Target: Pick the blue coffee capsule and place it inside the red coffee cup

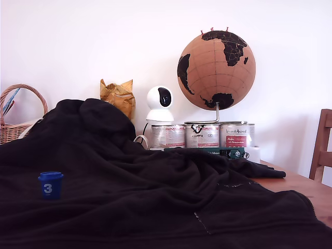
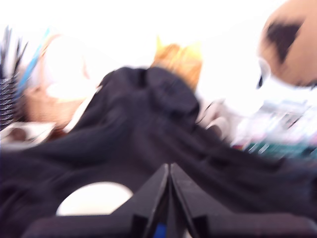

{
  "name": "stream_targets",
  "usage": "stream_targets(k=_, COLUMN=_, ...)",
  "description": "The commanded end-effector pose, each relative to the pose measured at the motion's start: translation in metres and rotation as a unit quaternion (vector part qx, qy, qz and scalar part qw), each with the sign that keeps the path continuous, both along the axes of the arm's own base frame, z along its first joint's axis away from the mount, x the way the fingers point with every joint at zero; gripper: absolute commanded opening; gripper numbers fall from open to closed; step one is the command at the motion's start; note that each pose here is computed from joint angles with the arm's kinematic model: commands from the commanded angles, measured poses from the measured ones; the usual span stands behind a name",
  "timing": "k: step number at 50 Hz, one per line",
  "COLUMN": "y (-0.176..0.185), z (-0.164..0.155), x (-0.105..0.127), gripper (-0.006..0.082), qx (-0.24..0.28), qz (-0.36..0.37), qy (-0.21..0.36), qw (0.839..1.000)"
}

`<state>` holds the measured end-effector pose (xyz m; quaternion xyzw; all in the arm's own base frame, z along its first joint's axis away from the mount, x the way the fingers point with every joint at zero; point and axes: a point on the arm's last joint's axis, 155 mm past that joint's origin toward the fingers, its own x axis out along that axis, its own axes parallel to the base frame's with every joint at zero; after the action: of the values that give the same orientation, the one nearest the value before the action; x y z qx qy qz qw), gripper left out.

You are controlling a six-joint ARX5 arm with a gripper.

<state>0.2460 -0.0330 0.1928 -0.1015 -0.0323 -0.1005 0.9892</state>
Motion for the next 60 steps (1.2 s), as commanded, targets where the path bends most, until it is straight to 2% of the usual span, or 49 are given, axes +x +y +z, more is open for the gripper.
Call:
stream_targets(k=1, y=-0.009, z=0.005, x=-0.003, gripper=-0.0024, qx=-0.017, qz=-0.026, qy=-0.008, qw=0.999)
stream_targets(k=10, y=-0.030, z=-0.006, x=-0.003, gripper=-0.0024, qx=-0.042, qz=-0.076, qy=0.024, qw=0.996)
stream_targets(k=18, y=-0.052, z=-0.021, x=-0.002, gripper=-0.0024, qx=-0.043, qz=-0.116, qy=0.061, qw=0.990)
stream_targets(k=33, y=-0.069, z=-0.046, x=0.011, gripper=-0.0015, qx=-0.033, qz=-0.109, qy=0.111, qw=0.987)
stream_targets(k=35, y=-0.072, z=-0.051, x=0.013, gripper=0.0027, qx=-0.030, qz=-0.108, qy=0.118, qw=0.987)
stream_targets(k=37, y=-0.075, z=-0.054, x=0.014, gripper=0.0110, qx=-0.028, qz=-0.109, qy=0.124, qw=0.986)
stream_targets(k=39, y=-0.079, z=-0.058, x=0.015, gripper=0.0229, qx=-0.024, qz=-0.113, qy=0.129, qw=0.985)
stream_targets(k=41, y=-0.083, z=-0.063, x=0.017, gripper=0.0402, qx=-0.014, qz=-0.116, qy=0.135, qw=0.984)
stream_targets(k=43, y=-0.084, z=-0.068, x=0.018, gripper=0.0536, qx=-0.006, qz=-0.116, qy=0.141, qw=0.983)
stream_targets(k=46, y=-0.085, z=-0.077, x=0.020, gripper=0.0660, qx=0.003, qz=-0.113, qy=0.154, qw=0.982)
stream_targets(k=48, y=-0.085, z=-0.083, x=0.022, gripper=0.0683, qx=0.007, qz=-0.107, qy=0.164, qw=0.981)
stream_targets(k=60, y=-0.075, z=-0.112, x=0.036, gripper=0.0684, qx=0.024, qz=-0.065, qy=0.204, qw=0.977)
